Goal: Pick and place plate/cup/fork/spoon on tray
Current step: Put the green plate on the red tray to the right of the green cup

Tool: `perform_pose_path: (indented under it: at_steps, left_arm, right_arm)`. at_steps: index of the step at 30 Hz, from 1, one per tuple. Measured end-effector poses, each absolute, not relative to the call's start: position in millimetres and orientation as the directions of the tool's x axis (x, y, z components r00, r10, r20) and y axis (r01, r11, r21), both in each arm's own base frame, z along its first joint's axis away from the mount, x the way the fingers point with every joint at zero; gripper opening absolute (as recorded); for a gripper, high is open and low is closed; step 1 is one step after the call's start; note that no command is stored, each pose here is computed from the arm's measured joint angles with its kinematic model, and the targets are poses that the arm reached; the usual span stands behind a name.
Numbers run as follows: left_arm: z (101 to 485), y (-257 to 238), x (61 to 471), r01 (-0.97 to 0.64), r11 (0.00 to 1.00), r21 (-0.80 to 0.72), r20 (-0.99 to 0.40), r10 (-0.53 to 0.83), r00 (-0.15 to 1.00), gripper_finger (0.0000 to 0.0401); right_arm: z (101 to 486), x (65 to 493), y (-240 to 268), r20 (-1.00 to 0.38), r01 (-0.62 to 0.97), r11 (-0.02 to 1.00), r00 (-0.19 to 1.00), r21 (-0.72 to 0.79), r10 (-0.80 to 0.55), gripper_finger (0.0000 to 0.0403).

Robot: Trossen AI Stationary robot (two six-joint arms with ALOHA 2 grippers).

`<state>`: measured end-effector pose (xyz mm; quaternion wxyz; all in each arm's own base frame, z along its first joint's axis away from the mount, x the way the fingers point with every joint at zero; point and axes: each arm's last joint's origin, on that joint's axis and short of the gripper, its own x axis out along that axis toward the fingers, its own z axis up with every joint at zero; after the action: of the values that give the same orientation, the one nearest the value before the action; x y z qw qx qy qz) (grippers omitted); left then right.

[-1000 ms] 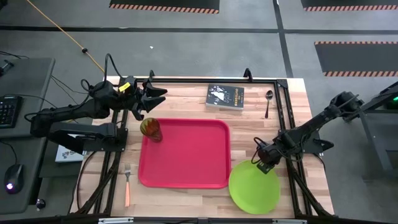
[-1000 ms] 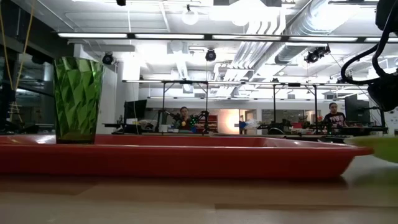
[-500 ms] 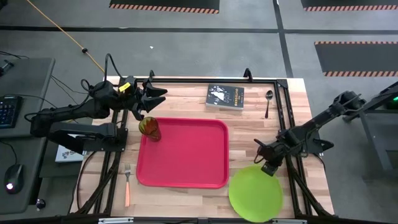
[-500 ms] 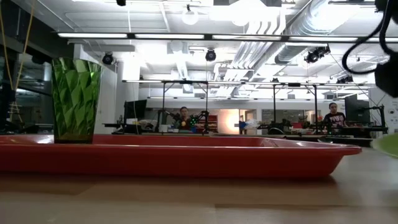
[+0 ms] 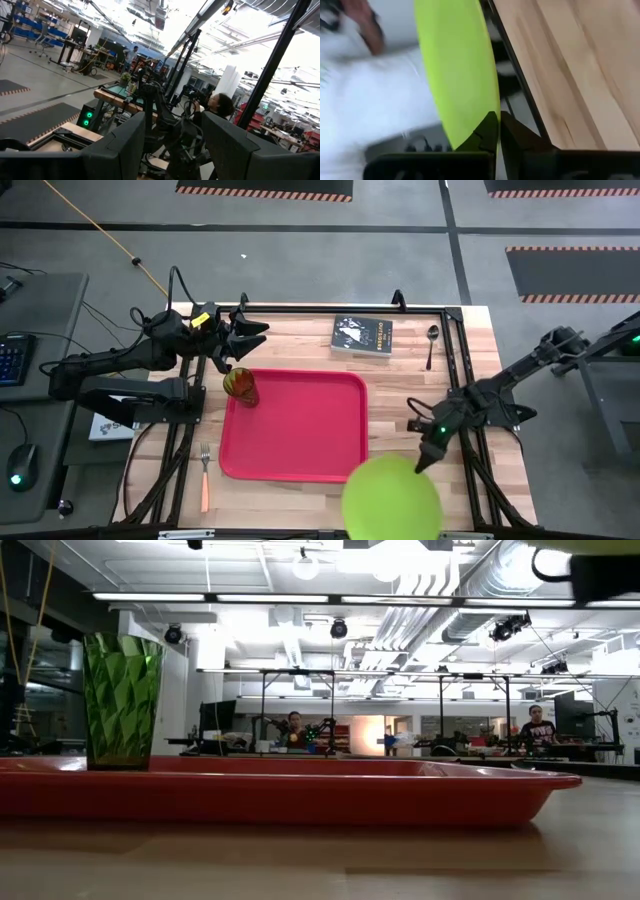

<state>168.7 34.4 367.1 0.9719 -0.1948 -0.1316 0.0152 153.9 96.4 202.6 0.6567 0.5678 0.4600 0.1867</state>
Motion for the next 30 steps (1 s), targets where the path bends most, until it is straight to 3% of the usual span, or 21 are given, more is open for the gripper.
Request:
perform_pose_path:
  at_steps: [9,18,25,30]
  left_arm:
    - [367.2,34.4,168.6,0.022,0.924,-0.382,0.251,0.081,0.965,0.0188]
    - [367.2,34.4,168.6,0.022,0.924,-0.383,0.251,0.081,0.965,0.0188]
    - [367.2,34.4,168.6,0.022,0.924,-0.382,0.251,0.081,0.965,0.0188]
    - [368.0,34.4,168.4,0.025,0.924,-0.381,0.26,0.081,0.962,0.0188]
  right_arm:
    - [217.7,173.5,74.6,-0.286,0.149,0.272,0.757,0.951,0.587,0.0]
    - [266.1,194.2,42.2,-0.201,0.064,0.419,0.936,0.906,0.29,0.0]
    - [298.5,201.5,17.9,-0.184,0.125,0.467,0.979,0.875,0.083,0.0]
    - [295.3,217.9,13.1,-0.342,0.291,0.413,0.938,0.863,0.053,0.0]
